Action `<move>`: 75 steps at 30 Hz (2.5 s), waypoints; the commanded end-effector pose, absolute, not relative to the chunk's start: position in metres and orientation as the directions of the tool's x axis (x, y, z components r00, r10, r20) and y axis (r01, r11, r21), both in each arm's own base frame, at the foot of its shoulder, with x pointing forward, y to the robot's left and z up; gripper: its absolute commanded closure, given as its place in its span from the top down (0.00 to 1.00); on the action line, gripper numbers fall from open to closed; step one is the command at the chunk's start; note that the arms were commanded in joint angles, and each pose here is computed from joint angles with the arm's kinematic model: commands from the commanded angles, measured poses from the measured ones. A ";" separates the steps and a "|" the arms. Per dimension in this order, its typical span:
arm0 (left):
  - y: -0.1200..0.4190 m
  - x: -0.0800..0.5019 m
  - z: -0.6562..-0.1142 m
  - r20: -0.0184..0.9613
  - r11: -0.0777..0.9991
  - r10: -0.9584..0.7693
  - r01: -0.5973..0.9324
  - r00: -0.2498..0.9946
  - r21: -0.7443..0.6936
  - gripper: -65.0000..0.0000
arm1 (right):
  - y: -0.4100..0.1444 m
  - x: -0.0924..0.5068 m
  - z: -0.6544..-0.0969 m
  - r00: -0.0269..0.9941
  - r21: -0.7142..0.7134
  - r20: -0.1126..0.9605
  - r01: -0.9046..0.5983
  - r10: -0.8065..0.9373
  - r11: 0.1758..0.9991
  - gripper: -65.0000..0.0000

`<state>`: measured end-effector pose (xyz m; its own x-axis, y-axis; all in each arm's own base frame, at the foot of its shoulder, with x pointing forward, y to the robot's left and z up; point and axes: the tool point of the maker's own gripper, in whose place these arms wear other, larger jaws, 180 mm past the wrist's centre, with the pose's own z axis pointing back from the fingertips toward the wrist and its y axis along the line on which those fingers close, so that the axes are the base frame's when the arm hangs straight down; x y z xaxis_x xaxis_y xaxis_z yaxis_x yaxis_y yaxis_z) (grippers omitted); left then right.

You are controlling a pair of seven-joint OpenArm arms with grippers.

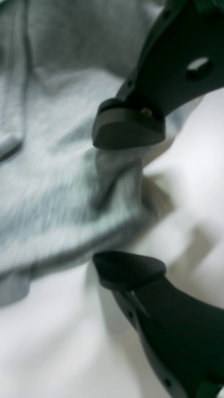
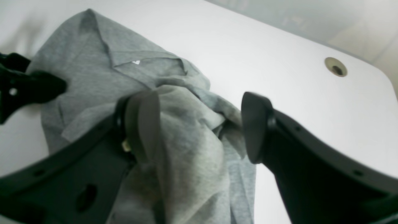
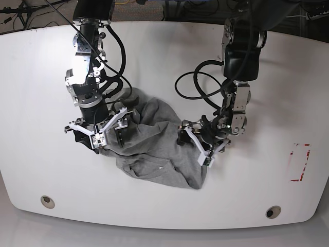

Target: Fold the T-shirt properly

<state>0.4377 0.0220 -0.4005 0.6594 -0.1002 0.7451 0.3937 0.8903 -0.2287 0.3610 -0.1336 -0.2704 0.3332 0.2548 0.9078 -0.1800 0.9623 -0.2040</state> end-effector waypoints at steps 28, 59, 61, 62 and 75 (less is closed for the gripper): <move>0.062 0.376 -0.482 0.549 0.891 -0.303 0.436 0.779 -0.128 0.24 | -0.137 0.339 -0.309 0.469 -0.177 0.848 -0.186 0.246 0.966 0.62; 0.065 0.389 -0.444 0.648 0.892 -0.286 0.443 0.706 -0.089 0.24 | -0.138 0.356 -0.286 0.413 -0.189 0.877 -0.174 0.246 0.966 0.62; 0.065 0.389 -0.444 0.648 0.892 -0.286 0.443 0.706 -0.089 0.24 | -0.136 0.360 -0.290 0.422 -0.183 0.873 -0.183 0.245 0.966 0.63; 0.065 0.389 -0.444 0.648 0.892 -0.286 0.443 0.706 -0.089 0.24 | -0.134 0.364 -0.290 0.421 -0.186 0.872 -0.189 0.251 0.964 0.63; 0.065 0.388 -0.445 0.647 0.891 -0.289 0.446 0.706 -0.089 0.24 | -0.093 0.387 -0.314 0.425 -0.233 0.823 -0.352 0.376 0.907 0.63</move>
